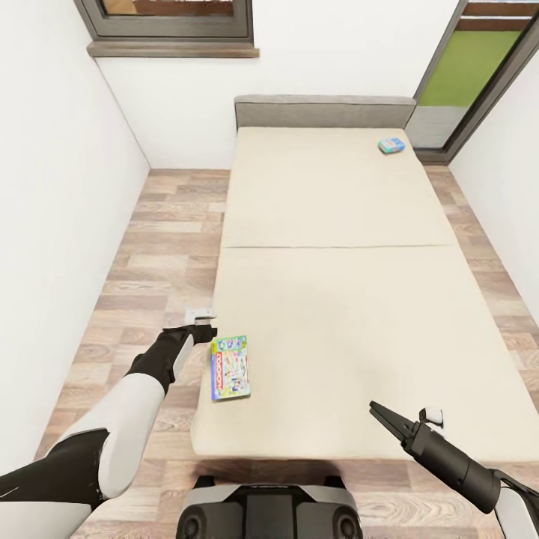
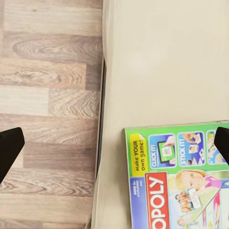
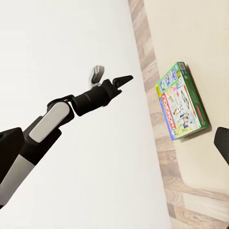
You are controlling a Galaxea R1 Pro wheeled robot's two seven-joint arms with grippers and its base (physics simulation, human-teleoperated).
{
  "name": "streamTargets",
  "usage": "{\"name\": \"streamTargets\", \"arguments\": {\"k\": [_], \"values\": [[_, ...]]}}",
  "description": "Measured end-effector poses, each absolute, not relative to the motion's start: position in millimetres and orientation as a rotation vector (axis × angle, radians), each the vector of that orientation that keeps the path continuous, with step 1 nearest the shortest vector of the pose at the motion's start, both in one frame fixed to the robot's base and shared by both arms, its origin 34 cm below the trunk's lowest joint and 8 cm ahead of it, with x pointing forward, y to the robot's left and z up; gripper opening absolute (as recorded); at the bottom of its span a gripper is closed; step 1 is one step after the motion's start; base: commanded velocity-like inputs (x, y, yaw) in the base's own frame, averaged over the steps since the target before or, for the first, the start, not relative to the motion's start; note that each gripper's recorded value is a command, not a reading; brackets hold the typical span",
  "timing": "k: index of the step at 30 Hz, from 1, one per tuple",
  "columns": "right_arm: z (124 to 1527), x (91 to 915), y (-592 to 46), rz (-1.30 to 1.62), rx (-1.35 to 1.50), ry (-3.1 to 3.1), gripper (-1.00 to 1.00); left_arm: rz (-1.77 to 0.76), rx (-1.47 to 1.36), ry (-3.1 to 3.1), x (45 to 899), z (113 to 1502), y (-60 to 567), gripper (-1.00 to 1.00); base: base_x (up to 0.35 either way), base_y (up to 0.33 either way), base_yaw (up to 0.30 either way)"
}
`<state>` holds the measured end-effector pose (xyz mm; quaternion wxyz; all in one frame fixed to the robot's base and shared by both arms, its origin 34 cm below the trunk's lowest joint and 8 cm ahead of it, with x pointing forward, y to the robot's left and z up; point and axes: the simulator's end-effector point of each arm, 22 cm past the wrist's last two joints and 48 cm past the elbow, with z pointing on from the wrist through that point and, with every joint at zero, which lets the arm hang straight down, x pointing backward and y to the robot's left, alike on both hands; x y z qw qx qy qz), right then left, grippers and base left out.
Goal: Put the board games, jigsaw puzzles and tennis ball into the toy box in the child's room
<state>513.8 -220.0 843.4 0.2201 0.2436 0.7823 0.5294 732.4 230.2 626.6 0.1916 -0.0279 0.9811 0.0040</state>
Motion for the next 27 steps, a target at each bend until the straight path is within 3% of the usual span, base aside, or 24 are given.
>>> {"name": "streamTargets", "arguments": {"k": [27], "values": [[835.3, 510.8, -219.3, 1.459, 0.688, 2.177, 1.0, 0.011, -0.077, 2.772, 725.7, 615.7, 230.3, 1.0, 0.0, 0.0, -0.021]]}}
